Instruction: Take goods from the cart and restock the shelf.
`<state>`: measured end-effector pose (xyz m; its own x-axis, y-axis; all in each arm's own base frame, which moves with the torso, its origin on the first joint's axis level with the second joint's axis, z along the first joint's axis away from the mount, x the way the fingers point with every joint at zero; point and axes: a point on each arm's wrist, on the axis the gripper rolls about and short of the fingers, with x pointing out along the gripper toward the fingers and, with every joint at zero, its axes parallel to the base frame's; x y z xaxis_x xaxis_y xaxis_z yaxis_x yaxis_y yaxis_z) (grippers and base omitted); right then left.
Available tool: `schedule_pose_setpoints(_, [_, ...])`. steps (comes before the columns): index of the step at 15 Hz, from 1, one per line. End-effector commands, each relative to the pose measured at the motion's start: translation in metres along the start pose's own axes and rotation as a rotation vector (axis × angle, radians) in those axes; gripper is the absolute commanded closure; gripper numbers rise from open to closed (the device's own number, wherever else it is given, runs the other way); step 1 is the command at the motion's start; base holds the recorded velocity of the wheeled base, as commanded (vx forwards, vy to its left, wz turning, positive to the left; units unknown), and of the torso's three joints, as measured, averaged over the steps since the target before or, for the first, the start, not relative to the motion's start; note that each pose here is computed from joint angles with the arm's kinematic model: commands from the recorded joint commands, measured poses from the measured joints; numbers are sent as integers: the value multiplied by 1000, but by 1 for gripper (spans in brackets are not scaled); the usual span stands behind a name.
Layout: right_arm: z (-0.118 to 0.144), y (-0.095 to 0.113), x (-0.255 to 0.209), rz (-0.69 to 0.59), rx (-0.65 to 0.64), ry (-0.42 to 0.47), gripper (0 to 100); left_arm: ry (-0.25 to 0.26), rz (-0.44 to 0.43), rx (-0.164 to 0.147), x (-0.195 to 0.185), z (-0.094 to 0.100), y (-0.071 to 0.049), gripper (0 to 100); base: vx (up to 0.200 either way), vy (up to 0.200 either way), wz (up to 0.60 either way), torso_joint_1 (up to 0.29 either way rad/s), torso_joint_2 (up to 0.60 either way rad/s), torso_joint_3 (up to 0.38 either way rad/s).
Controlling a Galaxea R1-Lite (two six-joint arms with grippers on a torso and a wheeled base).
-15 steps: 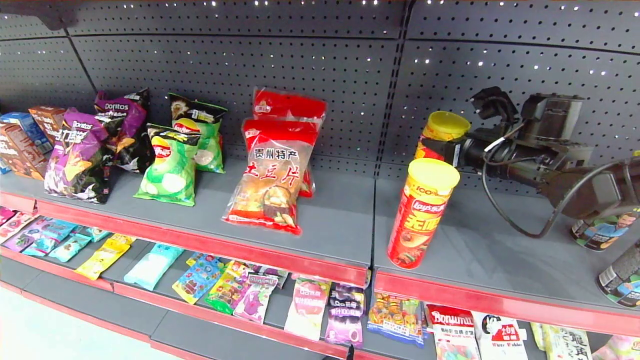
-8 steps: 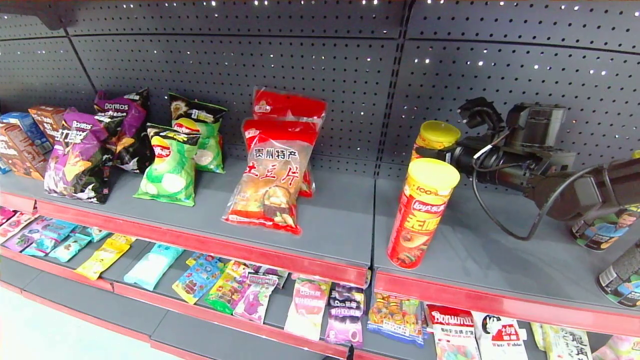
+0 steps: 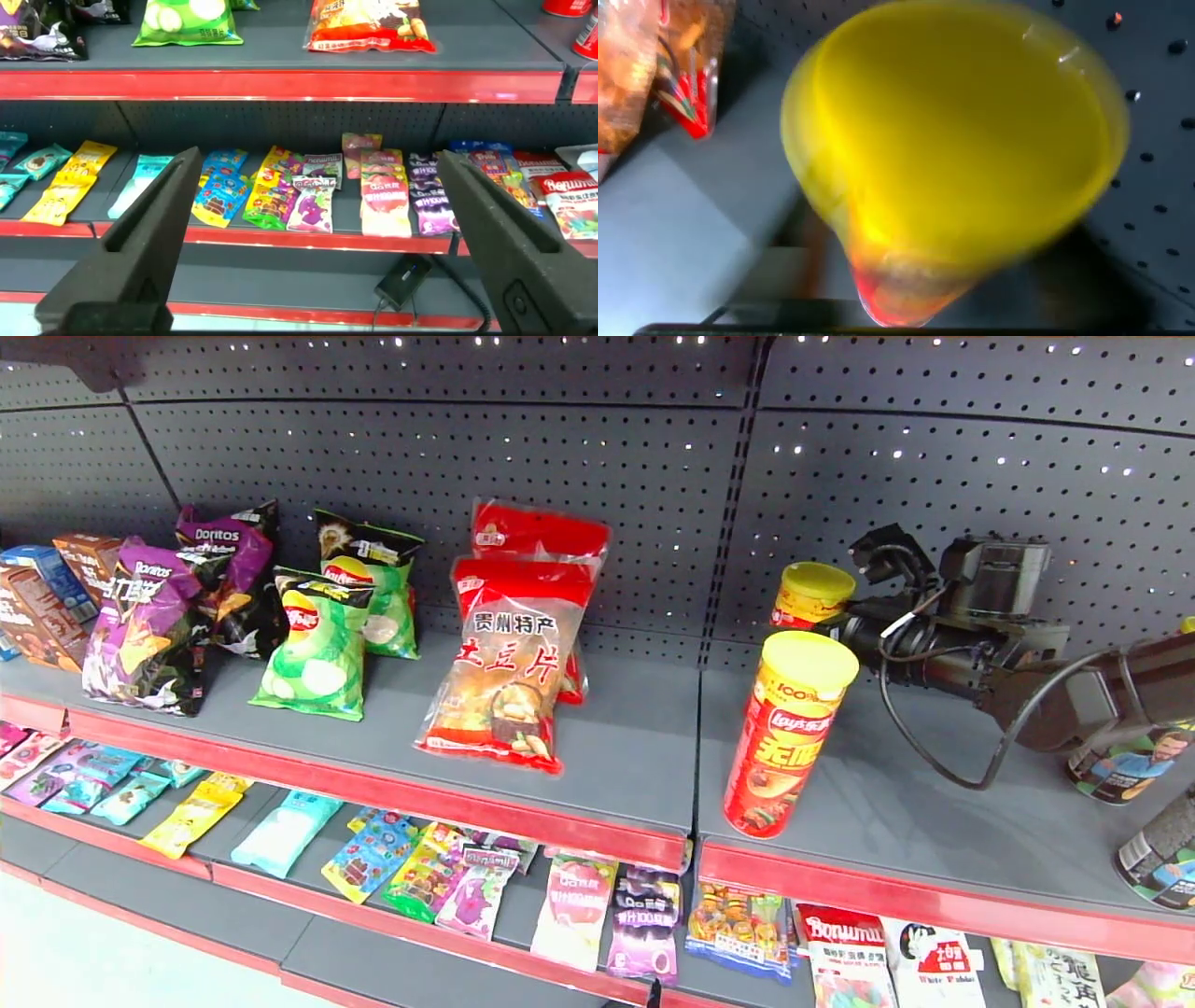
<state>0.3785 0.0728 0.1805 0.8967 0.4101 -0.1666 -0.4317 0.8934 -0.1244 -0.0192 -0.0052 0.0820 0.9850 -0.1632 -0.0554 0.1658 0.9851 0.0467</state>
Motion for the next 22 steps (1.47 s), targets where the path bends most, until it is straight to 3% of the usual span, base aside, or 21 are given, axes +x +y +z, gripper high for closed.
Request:
schedule_pose_setpoints(1, [1,0,0,0,-2,-5,0,3,0,0,0,0,0,0,0,0,0,0,0,0])
schedule_pose_setpoints(7, [10,-3,-9,-40,1,-25,0,3,-2,0,0,0,0,0,0,0,0,0,0,0])
schedule_pose_setpoints(14, [12,-1,-57,-72,14,-10,0,7,-31,0,1,0,-1,0,0,0,0,0,0,0])
schedule_pose_setpoints(22, [-4,21,-126,-98,45,38,0,7,-35,1,1,0,-1,0,0,0,0,0,0,0])
